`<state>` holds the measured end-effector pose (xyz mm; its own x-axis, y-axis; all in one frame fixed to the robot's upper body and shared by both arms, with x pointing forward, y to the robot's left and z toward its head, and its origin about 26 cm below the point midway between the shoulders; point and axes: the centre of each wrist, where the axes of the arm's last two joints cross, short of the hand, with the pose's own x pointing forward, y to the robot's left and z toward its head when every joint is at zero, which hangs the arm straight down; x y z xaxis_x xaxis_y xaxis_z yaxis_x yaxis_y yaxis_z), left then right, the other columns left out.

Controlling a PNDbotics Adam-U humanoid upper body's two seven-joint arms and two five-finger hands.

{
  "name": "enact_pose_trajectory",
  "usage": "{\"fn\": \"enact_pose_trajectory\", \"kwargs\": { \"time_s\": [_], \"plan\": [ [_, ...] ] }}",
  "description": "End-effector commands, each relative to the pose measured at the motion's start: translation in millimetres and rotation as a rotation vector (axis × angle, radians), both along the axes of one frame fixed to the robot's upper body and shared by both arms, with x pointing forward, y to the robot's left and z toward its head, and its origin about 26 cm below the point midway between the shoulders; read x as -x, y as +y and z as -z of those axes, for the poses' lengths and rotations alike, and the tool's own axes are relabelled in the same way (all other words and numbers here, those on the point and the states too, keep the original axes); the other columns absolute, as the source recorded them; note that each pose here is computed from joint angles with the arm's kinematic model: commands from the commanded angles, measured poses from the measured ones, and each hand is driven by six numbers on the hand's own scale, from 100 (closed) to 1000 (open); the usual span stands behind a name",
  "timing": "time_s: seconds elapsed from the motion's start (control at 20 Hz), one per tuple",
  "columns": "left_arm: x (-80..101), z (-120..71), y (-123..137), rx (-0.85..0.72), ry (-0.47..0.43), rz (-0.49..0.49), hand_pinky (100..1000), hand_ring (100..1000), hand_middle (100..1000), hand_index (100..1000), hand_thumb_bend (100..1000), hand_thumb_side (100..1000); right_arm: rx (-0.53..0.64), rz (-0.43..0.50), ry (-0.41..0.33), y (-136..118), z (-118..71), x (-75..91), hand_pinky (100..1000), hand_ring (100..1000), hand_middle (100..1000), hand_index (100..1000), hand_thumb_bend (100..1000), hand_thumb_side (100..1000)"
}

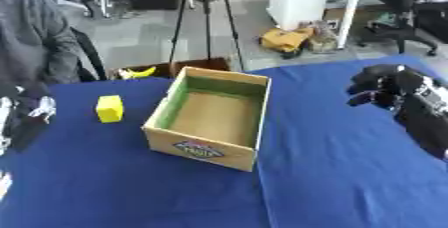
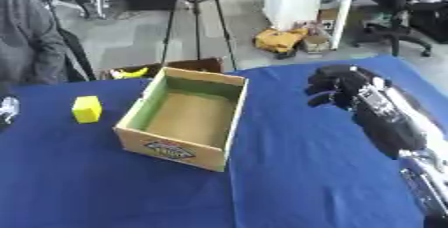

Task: Pick up objects on the table and place them in the box.

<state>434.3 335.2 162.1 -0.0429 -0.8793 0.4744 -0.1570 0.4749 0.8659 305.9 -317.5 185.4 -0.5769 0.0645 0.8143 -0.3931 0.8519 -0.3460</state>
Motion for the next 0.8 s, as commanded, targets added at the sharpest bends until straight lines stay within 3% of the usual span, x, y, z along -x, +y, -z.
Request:
{"fn": "enact_pose_trajectory", "kwargs": {
  "time_s": [0.05,0.35,0.5,0.6,0.8],
  "plan": [
    [-11.3,-19.9,28.5,-0.144,0.066,-0.062,666,690,687,851,251,509,0.061,-0.018,-0.044,1.1,-14.3,2.1,687,739,714,797,100,731],
    [-29.7,-34.7,29.1,-0.246,0.086,-0.141,687,718,723,853,389,481,0.101,-0.036,-0.056,5.2,-17.2,2.0,687,739,714,797,100,739],
    [-33.8,-36.7,24.8,-0.275,0.099,-0.15,685,725,746,867,578,514,0.113,-0.042,-0.061,6.9,-18.5,1.9,687,740,714,797,100,742],
    [-35.1,-38.1,23.9,-0.288,0.12,-0.15,690,730,754,874,617,512,0.12,-0.045,-0.063,7.7,-19.2,2.0,687,740,714,797,100,744],
    [-36.3,-40.2,23.2,-0.297,0.13,-0.18,681,722,757,877,604,518,0.129,-0.045,-0.068,8.4,-20.0,2.4,687,740,714,797,100,748]
  ]
}}
